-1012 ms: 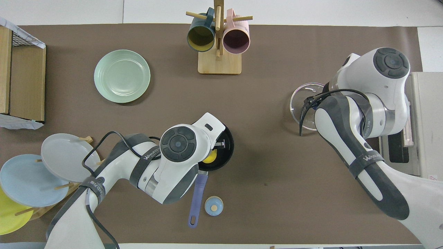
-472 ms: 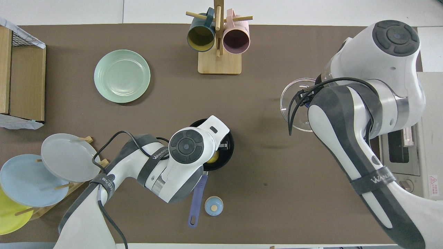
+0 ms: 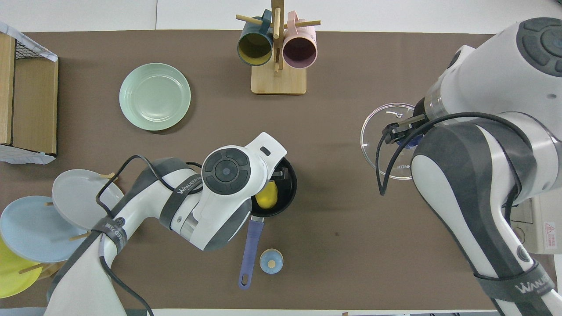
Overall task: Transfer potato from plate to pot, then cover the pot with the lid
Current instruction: 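Release the potato into the pan and withdraw the left gripper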
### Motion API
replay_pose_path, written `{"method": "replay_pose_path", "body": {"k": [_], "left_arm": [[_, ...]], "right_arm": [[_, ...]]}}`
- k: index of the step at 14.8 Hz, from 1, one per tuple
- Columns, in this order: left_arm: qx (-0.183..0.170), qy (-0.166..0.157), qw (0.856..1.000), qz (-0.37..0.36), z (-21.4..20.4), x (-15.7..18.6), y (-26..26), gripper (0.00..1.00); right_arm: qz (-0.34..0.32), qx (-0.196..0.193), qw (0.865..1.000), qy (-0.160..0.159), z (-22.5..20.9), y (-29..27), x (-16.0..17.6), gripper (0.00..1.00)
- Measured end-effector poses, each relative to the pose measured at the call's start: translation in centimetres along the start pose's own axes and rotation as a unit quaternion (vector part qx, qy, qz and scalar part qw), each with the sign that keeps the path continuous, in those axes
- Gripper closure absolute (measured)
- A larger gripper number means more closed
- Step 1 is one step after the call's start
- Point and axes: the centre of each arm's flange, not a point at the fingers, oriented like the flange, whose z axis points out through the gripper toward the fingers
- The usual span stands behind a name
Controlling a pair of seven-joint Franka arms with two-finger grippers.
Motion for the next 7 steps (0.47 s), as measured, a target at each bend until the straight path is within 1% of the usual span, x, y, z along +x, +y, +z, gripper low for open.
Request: {"method": "replay_pose_path", "body": {"k": [2, 4, 6, 7], "left_arm": [[-0.001, 0.006, 1.000, -0.006, -5.2, 2.5, -2.0, 0.00], [-0.003, 0.019, 1.000, -0.014, -11.5, 5.0, -5.4, 0.00], [0.000, 0.029, 1.000, -0.010, -17.5, 6.7, -10.5, 0.00], [0.003, 0.031, 1.000, -0.004, -19.9, 7.2, -13.3, 0.00]], "right_arm": [[0.008, 0.000, 1.000, 0.002, -0.4, 0.0, -0.2, 0.34], [0.020, 0.001, 1.000, 0.009, -0.3, -1.3, -0.1, 0.34], [0.036, 0.003, 0.999, 0.023, 0.0, -5.3, 0.2, 0.34], [0.046, 0.005, 0.998, 0.031, 0.3, -8.1, 0.3, 0.34]]}}
